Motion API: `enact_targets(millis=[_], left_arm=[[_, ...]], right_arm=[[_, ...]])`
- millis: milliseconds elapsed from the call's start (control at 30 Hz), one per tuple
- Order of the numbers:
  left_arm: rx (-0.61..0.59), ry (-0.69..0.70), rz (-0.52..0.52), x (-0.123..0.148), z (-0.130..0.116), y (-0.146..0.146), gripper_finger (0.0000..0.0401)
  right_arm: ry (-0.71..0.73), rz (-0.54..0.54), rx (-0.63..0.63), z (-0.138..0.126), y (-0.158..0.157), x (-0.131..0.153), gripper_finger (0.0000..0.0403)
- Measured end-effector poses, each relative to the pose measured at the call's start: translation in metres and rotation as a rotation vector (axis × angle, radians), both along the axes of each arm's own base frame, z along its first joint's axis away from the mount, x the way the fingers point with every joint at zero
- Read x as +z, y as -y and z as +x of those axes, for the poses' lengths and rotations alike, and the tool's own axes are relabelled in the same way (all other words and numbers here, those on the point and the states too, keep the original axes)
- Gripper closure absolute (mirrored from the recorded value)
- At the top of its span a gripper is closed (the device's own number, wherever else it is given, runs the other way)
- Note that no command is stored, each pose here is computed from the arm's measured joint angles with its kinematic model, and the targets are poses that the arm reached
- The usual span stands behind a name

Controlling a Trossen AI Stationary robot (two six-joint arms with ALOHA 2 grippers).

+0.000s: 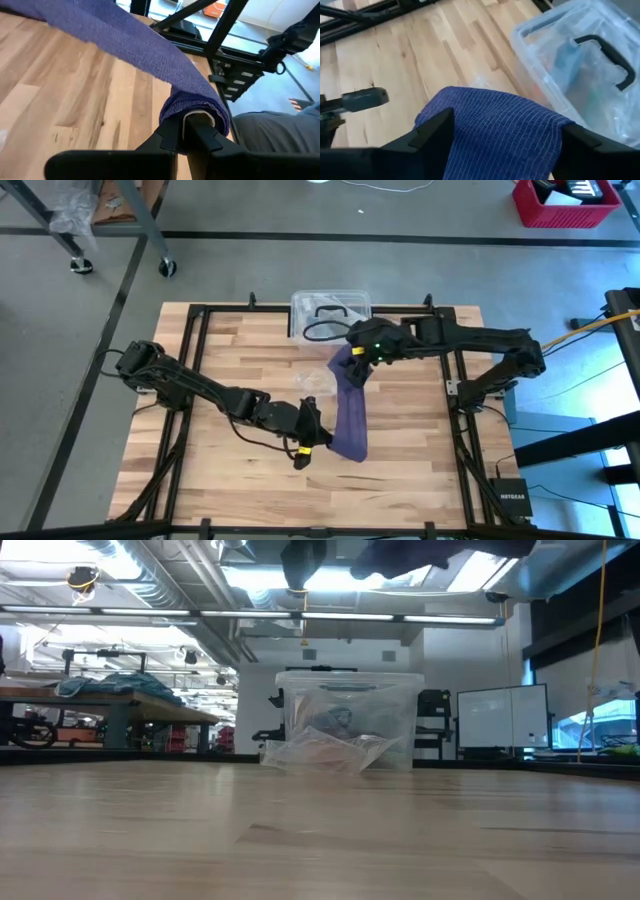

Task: Roll bandage
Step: Roll the blue bandage

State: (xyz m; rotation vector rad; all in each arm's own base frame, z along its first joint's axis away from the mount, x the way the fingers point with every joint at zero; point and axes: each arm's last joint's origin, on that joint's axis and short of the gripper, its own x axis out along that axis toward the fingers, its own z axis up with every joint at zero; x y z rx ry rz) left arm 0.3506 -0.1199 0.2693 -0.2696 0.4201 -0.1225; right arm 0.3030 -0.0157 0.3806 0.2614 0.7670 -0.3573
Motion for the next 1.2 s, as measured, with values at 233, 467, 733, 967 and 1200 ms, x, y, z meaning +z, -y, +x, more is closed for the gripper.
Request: enact_targets(millis=[233,467,733,967,1200], left_arm=[[-0.005,-0.075,0.003,-0.006,-0.003,-0.001,0.0391],[-0.064,-0.172,-0.067,-0.013,-0.007,0.001,0.0391],[-0.035,-0.181,-0.069,-0.014,-0.007,-0.001,0.0391],[-0.037,-0.181,-0.069,-0.014,-0.007,0.000,0.0391],[-0.064,-0.121,-0.051,-0.001,-0.004,0.005,0.0391]], right_arm=[[-0.125,0.091,0.060,0.006,-0.003,-0.018,0.0132],[-0.074,0.187,0.081,-0.016,0.002,0.010,0.0132],[-0.148,0.181,0.063,-0.027,0.001,0.010,0.0132],[-0.233,0.153,0.100,-0.055,-0.007,0.016,0.0132],[-0.030,0.054,0.291,-0.099,-0.046,0.013,0.0132]])
